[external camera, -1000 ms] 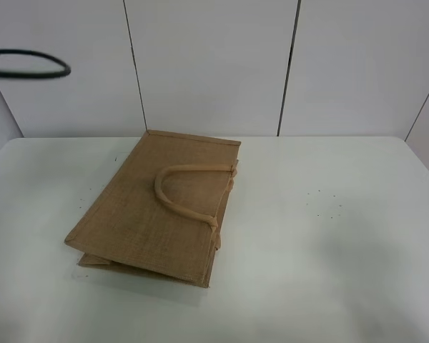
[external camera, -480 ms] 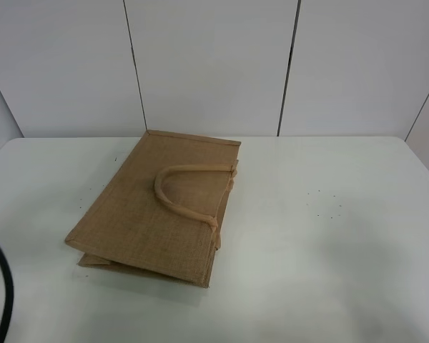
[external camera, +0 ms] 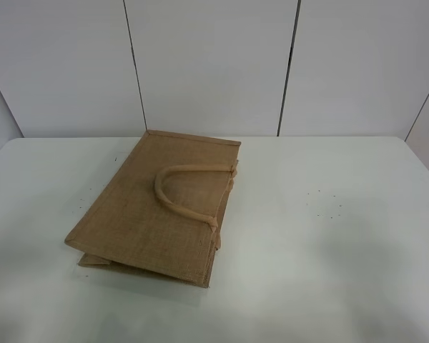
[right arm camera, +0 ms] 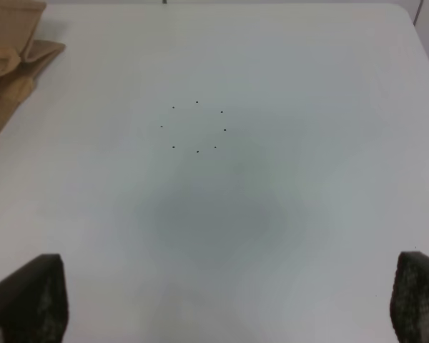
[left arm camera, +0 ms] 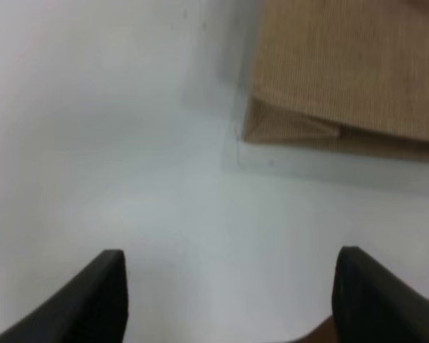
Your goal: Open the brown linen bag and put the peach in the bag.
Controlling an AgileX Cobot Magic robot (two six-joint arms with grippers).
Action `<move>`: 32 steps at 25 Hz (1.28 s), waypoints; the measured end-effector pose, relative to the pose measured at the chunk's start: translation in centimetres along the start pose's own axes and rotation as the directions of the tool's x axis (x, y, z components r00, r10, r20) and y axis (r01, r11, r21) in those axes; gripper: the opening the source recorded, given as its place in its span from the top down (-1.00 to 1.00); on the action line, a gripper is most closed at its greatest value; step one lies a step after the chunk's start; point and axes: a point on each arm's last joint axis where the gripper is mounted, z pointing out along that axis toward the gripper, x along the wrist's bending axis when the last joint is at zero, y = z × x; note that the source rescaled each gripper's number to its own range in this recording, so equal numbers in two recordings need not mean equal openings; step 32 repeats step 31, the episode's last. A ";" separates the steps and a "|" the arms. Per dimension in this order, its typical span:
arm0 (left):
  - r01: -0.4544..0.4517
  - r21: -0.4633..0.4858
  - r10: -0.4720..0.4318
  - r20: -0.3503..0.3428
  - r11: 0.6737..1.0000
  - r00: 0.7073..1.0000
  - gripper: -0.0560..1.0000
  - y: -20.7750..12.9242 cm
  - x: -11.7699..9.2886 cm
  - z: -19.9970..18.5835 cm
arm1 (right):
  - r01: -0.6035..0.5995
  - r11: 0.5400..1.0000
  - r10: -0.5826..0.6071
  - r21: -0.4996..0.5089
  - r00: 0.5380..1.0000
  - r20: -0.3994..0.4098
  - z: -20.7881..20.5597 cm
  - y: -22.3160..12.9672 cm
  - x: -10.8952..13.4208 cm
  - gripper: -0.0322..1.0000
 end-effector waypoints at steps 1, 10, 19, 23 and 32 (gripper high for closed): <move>-0.001 -0.020 0.001 0.000 1.000 1.000 -0.78 -0.2 0.0 -0.2 | 0.000 1.000 0.000 0.000 1.000 0.000 0.0 0.0 0.0 -1.00; 0.015 -0.090 -0.015 0.004 0.996 1.000 -0.78 -0.8 0.0 -0.9 | -0.001 1.000 0.001 0.000 1.000 -0.001 0.0 0.0 0.0 -1.00; 0.018 -0.090 -0.018 0.004 0.996 1.000 -0.78 -0.8 0.0 -0.9 | -0.001 1.000 0.001 0.000 1.000 -0.001 0.0 0.0 0.0 -1.00; 0.018 -0.090 -0.018 0.004 0.996 1.000 -0.78 -0.8 0.0 -0.9 | -0.001 1.000 0.001 0.000 1.000 -0.001 0.0 0.0 0.0 -1.00; 0.019 -0.090 -0.019 0.005 0.996 1.000 -0.78 -0.8 0.0 -0.9 | -0.001 1.000 0.001 0.000 1.000 -0.001 0.0 0.0 0.0 -1.00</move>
